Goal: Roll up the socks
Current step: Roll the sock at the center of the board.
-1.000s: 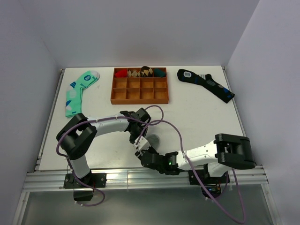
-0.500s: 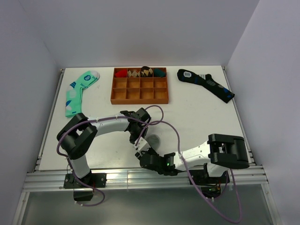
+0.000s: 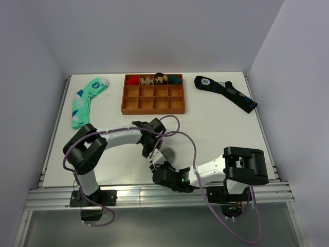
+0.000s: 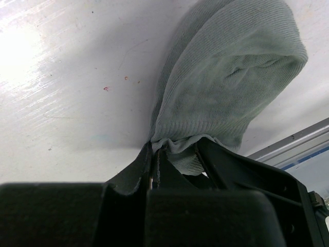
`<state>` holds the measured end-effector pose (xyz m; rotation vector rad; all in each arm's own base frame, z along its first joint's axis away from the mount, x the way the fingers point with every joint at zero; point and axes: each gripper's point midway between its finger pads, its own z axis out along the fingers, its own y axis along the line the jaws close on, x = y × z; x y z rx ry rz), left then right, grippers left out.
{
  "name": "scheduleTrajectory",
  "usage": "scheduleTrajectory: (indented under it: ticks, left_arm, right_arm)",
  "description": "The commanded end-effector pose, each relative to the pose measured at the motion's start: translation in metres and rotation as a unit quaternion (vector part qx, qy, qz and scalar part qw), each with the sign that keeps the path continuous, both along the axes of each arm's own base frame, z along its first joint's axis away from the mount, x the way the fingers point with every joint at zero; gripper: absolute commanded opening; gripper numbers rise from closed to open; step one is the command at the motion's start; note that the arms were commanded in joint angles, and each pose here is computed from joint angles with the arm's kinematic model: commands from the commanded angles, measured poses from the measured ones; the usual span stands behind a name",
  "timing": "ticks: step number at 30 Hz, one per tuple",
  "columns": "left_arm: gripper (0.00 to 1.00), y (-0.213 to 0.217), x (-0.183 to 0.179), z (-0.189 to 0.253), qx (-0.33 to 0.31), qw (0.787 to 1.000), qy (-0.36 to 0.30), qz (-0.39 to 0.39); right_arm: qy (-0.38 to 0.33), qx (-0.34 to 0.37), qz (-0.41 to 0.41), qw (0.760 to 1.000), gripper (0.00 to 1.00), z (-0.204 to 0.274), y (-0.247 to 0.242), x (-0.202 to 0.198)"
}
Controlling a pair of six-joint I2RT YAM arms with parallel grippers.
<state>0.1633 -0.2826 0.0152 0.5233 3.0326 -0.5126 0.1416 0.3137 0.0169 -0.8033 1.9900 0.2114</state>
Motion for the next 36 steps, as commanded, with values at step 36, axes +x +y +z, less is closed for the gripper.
scheduleTrajectory:
  ticks: [36]
  left_arm:
    - [0.38,0.007,0.052,0.061,-0.134,0.949,-0.213,0.189]
  right_arm:
    - [0.225,0.140,0.061,0.962,0.21,0.007,0.000,-0.019]
